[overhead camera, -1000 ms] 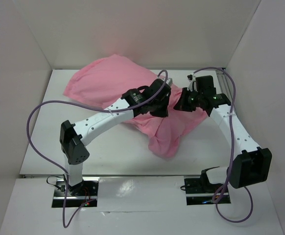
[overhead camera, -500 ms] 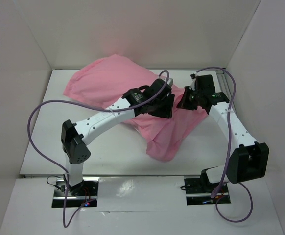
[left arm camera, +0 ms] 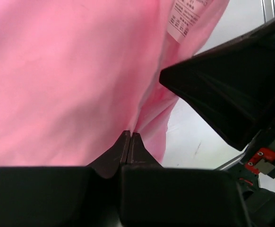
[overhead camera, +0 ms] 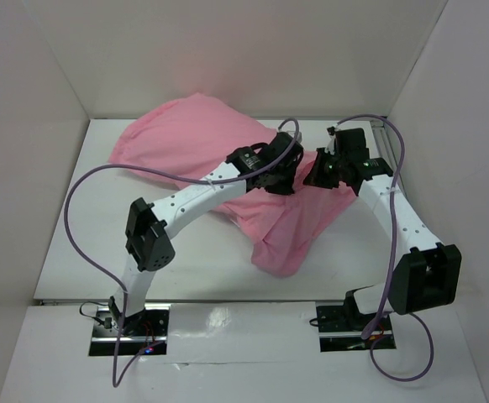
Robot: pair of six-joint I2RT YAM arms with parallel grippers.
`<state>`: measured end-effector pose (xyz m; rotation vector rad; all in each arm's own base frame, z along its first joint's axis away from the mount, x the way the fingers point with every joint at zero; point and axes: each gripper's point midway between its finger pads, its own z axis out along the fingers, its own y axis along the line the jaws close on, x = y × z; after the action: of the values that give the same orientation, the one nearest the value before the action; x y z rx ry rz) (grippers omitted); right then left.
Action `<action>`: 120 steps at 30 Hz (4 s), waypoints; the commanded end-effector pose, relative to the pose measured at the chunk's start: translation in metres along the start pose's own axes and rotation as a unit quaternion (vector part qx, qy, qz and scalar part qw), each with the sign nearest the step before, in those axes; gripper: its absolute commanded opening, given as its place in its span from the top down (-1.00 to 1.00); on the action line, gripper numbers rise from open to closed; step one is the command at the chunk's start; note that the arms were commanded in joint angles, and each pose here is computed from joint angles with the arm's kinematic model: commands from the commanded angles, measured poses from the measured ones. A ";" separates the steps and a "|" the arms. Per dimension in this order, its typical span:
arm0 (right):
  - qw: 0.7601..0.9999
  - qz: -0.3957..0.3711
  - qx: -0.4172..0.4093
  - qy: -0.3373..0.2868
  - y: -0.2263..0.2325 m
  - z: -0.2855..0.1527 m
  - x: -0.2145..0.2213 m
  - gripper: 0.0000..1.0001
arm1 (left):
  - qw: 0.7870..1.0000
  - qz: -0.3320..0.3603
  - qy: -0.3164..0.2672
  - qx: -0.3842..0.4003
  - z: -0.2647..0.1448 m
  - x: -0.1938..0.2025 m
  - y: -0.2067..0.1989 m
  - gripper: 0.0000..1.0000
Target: Put the pillow into the pillowcase
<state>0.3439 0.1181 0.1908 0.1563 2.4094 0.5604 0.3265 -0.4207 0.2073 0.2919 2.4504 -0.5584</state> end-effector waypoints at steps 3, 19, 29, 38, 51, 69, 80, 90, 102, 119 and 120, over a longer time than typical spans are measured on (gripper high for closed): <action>1.000 -0.003 -0.002 -0.029 0.003 -0.003 -0.018 1.00 | 0.998 -0.018 -0.045 0.026 -0.046 -0.027 -0.006 1.00; 0.993 0.013 -0.026 -0.115 0.035 -0.002 -0.118 -0.18 | 0.985 0.017 0.017 0.170 -0.077 -0.008 -0.059 0.23; 0.989 0.028 0.100 -0.108 -0.034 -0.073 -0.043 -0.85 | 0.989 -0.119 -0.088 -0.023 -0.117 -0.091 0.165 -0.65; 0.999 -0.002 -0.047 0.024 0.032 -0.056 0.080 -0.93 | 0.971 -0.189 -0.086 -0.117 -0.070 -0.103 0.283 -0.73; 0.994 0.005 0.092 -0.052 -0.014 0.015 0.007 0.76 | 0.973 -0.201 -0.018 -0.111 -0.068 -0.026 0.279 1.00; 0.994 0.047 0.082 -0.062 -0.035 -0.029 0.007 -0.86 | 0.862 -0.426 -0.119 -0.247 -0.164 0.061 0.435 -1.00; 0.995 0.084 0.055 -0.029 -0.049 -0.043 0.036 -0.92 | 0.864 -0.455 -0.171 -0.129 -0.120 0.042 0.473 -0.85; 0.990 0.104 0.093 0.002 -0.068 -0.043 0.074 -0.96 | 0.877 -0.441 -0.183 -0.054 -0.098 0.021 0.471 0.23; 0.979 0.125 0.156 0.027 -0.093 -0.022 0.112 -1.00 | 0.878 -0.426 -0.214 -0.043 -0.152 -0.024 0.452 1.00; 0.962 0.007 0.271 0.026 -0.103 0.032 0.121 -0.91 | 0.824 -0.472 -0.302 -0.088 -0.235 -0.028 0.482 1.00; 0.960 0.005 0.278 0.023 -0.106 0.034 0.120 -0.85 | 0.823 -0.474 -0.299 -0.088 -0.234 -0.027 0.482 1.00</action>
<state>0.2424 0.0726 0.0397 0.3812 2.6904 -0.0348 0.3880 0.1022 0.2267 -1.0900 1.8910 -0.6708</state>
